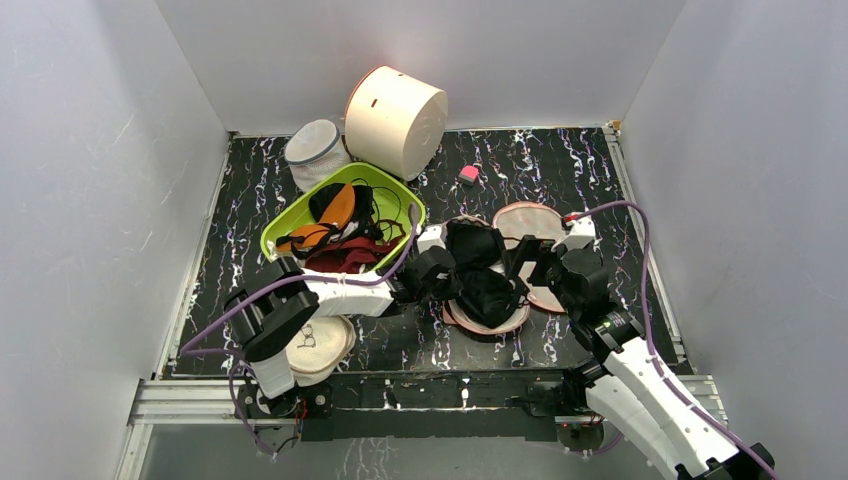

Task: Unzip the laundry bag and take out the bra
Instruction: Pick up the bra from the laundry bag.

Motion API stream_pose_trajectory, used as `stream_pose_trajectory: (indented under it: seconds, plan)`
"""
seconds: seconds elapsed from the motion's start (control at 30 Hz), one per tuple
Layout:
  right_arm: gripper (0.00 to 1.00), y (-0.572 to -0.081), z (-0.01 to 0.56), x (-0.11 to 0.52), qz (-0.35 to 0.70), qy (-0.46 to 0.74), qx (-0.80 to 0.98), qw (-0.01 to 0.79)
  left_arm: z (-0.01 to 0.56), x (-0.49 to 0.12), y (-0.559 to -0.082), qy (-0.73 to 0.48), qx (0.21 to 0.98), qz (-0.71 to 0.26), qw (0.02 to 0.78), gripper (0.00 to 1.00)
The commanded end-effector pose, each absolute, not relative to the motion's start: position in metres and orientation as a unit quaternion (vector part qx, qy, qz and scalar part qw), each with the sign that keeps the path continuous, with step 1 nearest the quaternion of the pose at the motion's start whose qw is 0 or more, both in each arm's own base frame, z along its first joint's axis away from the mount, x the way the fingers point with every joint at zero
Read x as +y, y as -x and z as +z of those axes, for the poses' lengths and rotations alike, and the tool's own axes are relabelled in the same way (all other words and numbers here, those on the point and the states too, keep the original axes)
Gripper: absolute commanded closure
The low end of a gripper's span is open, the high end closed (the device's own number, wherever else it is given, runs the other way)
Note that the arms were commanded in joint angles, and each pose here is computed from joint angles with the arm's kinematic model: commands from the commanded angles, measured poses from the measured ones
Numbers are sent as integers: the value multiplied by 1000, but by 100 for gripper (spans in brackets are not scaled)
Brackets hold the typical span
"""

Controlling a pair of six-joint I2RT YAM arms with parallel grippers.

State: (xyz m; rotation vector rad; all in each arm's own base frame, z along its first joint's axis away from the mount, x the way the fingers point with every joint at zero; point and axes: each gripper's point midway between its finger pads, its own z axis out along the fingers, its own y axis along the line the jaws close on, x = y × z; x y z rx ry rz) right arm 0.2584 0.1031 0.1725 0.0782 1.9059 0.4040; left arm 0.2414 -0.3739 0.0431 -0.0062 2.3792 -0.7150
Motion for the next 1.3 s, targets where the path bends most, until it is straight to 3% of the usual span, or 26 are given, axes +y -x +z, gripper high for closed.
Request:
stream_pose_trajectory:
  seconds: [0.0, 0.17, 0.37, 0.8, 1.07, 1.27]
  plan:
    - [2, -265, 190, 104, 177, -32, 787, 589, 86, -383, -246, -20, 888, -297, 351, 93]
    - [2, -266, 190, 104, 176, -33, 787, 590, 112, -383, -246, -54, 885, -290, 361, 99]
    - [2, -263, 194, 100, 174, -41, 782, 597, 161, -372, -248, -108, 878, -263, 385, 100]
    - [2, -262, 198, 97, 175, -45, 774, 606, 274, -290, -252, -222, 860, -118, 443, 100]
    - [2, -263, 196, 99, 175, -43, 778, 602, 362, -223, -290, -201, 827, -47, 522, 100]
    - [2, -264, 194, 99, 173, -42, 780, 600, 371, -182, -341, -181, 847, -51, 497, 100]
